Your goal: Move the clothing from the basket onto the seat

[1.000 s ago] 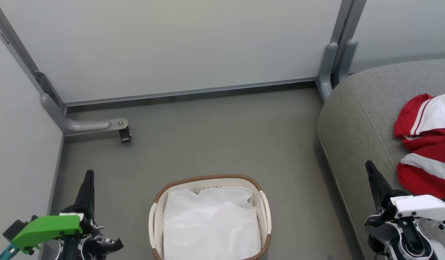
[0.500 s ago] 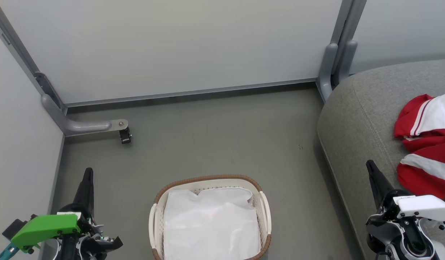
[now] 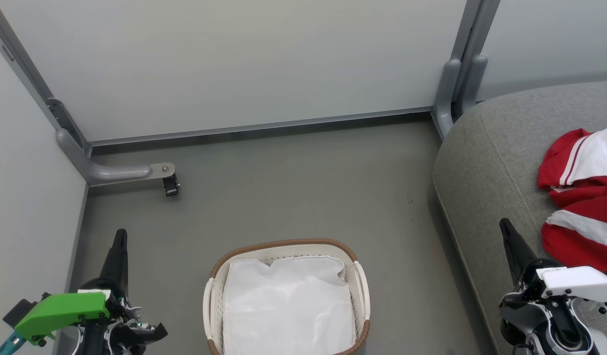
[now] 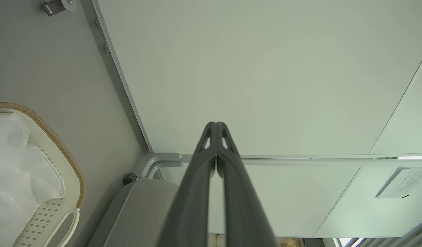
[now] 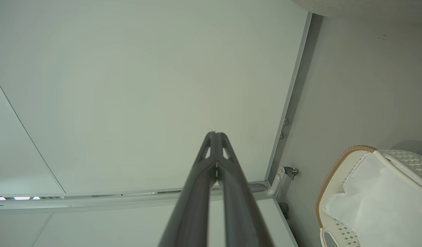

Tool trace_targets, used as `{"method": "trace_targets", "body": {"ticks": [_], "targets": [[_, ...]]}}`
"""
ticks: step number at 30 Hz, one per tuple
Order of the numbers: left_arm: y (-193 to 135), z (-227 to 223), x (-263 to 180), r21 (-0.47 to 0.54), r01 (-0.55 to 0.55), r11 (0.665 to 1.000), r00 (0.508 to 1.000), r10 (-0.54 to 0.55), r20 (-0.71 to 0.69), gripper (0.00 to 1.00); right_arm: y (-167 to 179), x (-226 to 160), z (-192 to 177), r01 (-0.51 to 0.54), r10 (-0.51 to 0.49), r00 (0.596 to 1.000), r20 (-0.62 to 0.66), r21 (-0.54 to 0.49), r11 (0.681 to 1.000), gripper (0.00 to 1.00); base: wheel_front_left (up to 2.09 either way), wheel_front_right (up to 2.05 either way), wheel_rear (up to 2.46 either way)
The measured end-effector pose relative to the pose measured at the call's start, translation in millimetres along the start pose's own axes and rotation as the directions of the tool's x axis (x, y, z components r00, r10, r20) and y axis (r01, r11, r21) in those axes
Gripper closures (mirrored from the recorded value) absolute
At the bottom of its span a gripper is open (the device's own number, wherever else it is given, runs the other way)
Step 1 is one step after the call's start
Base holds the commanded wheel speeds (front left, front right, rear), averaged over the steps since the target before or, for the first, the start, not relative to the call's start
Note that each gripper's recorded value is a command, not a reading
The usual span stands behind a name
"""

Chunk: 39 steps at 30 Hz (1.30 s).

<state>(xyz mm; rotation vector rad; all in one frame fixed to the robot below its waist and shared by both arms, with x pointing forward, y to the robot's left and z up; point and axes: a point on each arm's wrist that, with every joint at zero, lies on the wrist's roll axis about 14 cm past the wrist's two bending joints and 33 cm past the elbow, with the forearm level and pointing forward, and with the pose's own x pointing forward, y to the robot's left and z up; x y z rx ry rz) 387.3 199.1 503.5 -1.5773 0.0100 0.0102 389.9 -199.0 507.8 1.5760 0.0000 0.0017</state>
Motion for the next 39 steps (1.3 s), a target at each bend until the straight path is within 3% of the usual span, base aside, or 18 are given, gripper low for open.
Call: {"method": "trace_targets", "body": {"ticks": [39], "targets": [[-0.1,0.0,0.0,0.000,0.000,1.000,1.000,0.000,0.000,1.00,0.0,0.0,0.0,0.000,0.000,1.000,0.000,0.000,1.000,1.00,0.00,0.00,0.00]]}}
